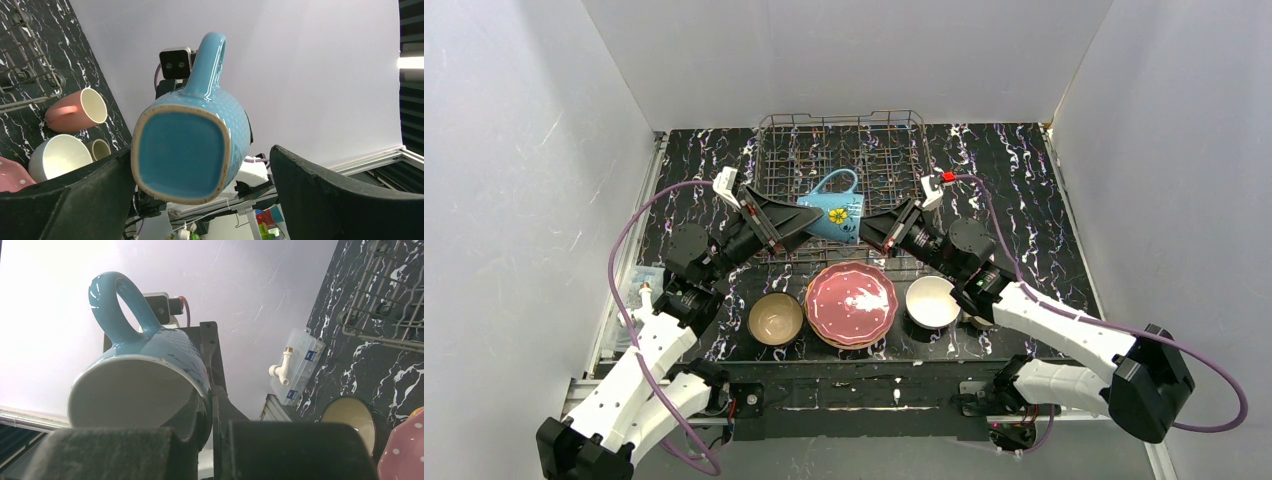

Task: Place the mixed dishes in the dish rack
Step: Pick up the cup at the center of the board, then turn the cup upside down in the dish rack.

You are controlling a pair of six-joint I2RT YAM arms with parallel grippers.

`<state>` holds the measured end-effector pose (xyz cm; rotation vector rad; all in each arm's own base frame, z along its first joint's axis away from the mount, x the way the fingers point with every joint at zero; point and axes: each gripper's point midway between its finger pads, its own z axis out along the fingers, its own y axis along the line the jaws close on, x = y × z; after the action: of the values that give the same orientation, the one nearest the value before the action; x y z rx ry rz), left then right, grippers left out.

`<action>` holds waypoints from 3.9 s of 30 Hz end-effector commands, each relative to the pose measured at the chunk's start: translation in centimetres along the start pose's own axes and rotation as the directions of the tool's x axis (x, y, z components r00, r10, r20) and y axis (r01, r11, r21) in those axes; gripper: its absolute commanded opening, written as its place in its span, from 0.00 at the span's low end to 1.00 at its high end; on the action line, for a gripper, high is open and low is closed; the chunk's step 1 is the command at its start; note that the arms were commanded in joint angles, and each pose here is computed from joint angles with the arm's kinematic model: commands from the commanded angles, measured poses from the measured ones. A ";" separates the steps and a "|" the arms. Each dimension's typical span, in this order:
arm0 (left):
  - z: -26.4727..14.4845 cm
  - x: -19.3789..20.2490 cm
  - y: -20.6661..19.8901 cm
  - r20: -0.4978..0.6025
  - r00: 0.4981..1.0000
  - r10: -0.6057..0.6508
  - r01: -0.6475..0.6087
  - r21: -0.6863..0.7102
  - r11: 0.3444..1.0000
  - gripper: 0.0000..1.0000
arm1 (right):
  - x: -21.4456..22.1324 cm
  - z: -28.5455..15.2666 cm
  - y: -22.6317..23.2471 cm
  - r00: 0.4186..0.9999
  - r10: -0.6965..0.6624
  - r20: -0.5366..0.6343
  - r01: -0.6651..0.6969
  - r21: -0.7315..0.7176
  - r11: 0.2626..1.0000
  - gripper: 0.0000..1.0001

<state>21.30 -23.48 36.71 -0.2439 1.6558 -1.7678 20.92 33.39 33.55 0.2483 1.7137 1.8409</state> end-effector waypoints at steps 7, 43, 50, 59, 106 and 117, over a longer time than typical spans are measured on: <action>-0.1 0.3 -2.2 -0.036 0.999 0.038 -0.035 0.084 0.996 0.98 | -0.2 0.1 7.1 1.000 -0.001 -0.002 0.001 -0.248 0.969 0.01; 0.4 0.0 -3.0 -0.033 0.992 0.126 -0.121 0.111 0.986 0.00 | 0.7 -1.4 4.3 0.999 -0.035 -0.016 0.032 -0.154 0.988 0.15; 0.8 -0.7 -3.4 -0.008 0.989 0.147 -0.145 0.112 0.983 0.00 | 0.6 -2.2 4.0 0.999 -0.038 -0.007 0.037 -0.139 0.990 0.31; 1.3 -1.4 -3.7 0.011 0.987 0.162 -0.162 0.111 0.981 0.00 | 0.2 -3.4 3.9 0.999 -0.051 0.017 0.053 -0.113 0.992 0.48; 5.9 -17.5 12.2 -0.049 0.826 0.562 -0.493 -0.549 0.675 0.00 | -4.5 -10.1 1.1 0.731 -0.672 -0.119 0.669 0.321 0.671 0.55; 7.8 -21.6 18.7 -0.186 0.776 0.603 -0.548 -0.673 0.497 0.00 | -4.7 -10.6 -0.1 0.652 -0.728 -0.211 0.748 0.335 0.573 0.56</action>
<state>45.87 -17.01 24.86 -0.1033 2.0611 -0.6642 18.91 22.45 30.84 -0.3021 1.8815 0.9076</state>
